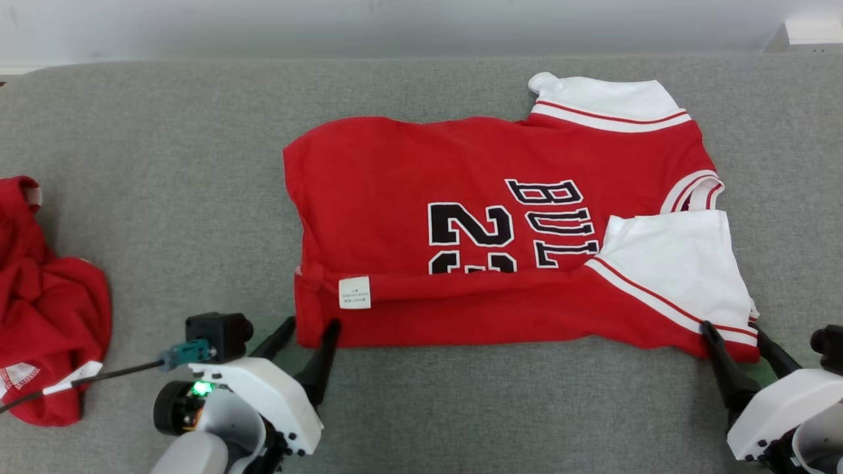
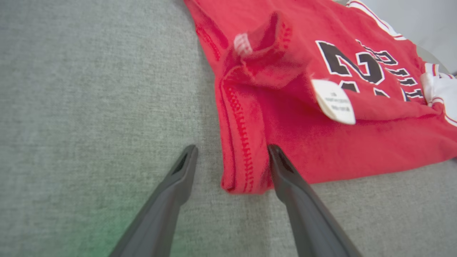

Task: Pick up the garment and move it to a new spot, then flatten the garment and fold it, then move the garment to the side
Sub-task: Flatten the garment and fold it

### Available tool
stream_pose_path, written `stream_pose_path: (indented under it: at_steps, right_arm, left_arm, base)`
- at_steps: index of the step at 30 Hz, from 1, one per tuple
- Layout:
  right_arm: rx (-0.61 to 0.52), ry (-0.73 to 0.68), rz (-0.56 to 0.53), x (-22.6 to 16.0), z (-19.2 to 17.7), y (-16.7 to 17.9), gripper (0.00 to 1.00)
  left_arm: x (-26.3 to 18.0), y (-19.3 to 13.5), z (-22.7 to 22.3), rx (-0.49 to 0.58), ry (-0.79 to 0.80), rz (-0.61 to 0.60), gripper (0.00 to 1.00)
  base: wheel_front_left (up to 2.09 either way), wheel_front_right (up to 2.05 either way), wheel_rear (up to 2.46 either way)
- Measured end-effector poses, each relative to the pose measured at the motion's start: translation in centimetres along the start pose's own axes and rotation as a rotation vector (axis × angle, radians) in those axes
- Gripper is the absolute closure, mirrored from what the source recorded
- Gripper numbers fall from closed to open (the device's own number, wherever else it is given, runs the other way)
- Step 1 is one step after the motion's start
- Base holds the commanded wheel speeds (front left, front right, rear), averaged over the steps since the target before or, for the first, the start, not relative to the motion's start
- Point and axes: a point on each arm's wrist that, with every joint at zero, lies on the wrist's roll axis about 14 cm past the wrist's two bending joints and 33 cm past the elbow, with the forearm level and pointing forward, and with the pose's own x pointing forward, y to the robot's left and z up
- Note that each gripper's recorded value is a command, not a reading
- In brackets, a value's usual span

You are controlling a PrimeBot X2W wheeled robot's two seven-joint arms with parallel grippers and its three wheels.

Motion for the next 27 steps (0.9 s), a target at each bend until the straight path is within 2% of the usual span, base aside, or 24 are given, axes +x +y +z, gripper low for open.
stream_pose_path:
  at_steps: [1,2,3,4,5,9,14,17,21,25,26,27]
  right_arm:
    - [-0.001,0.01,0.004,0.1,-0.2,0.1,0.0]
    - [-0.004,0.017,0.01,0.2,-0.3,0.3,0.0]
    - [-0.007,0.023,0.02,0.4,-0.3,0.7,0.54]
    - [-0.002,0.032,0.031,0.5,-0.4,1.0,0.93]
    - [0.001,0.038,0.042,0.6,-0.4,1.4,1.0]
    - [0.016,0.043,0.069,0.2,0.3,1.7,1.0]
    - [0.004,-0.022,0.096,-1.5,4.8,1.0,1.0]
    - [-0.025,-0.007,0.106,-3.3,5.8,0.4,1.0]
    - [-0.041,0.104,0.103,-5.8,3.6,-0.5,1.0]
    - [-0.013,0.211,0.089,-7.4,-0.3,-1.1,1.0]
    - [-0.009,0.229,0.083,-7.6,-1.0,-1.2,0.68]
    - [-0.009,0.244,0.078,-7.7,-1.7,-1.3,0.0]
  left_arm:
    - [0.1,-0.1,-0.1,0.003,0.007,-0.004,0.54]
    - [0.2,-0.3,-0.2,0.006,0.015,-0.012,1.0]
    - [0.3,-0.4,-0.3,0.006,0.024,-0.018,1.0]
    - [0.4,-0.6,-0.4,0.008,0.031,-0.03,1.0]
    - [0.5,-0.9,-0.5,0.008,0.041,-0.043,1.0]
    - [0.1,-1.7,-0.2,-0.017,0.061,-0.087,1.0]
    - [-1.5,-2.5,2.9,-0.051,0.02,-0.15,1.0]
    - [-3.4,-3.1,3.0,-0.064,0.027,-0.183,1.0]
    - [-5.9,-3.4,0.7,-0.074,0.087,-0.188,1.0]
    - [-7.7,-2.9,-2.8,-0.146,0.153,-0.142,1.0]
    - [-7.9,-2.6,-3.4,-0.152,0.162,-0.128,0.87]
    - [-8.1,-2.2,-3.8,-0.147,0.163,-0.109,0.5]
  base:
    - [0.0,0.0,0.0]
    - [0.0,0.0,0.0]
    - [0.0,0.0,0.0]
    - [0.0,0.0,0.0]
    - [0.0,0.0,0.0]
    - [0.0,0.0,0.0]
    - [0.0,0.0,0.0]
    - [0.0,0.0,0.0]
    - [0.0,0.0,0.0]
    - [0.0,0.0,0.0]
    - [0.0,0.0,0.0]
    - [0.0,0.0,0.0]
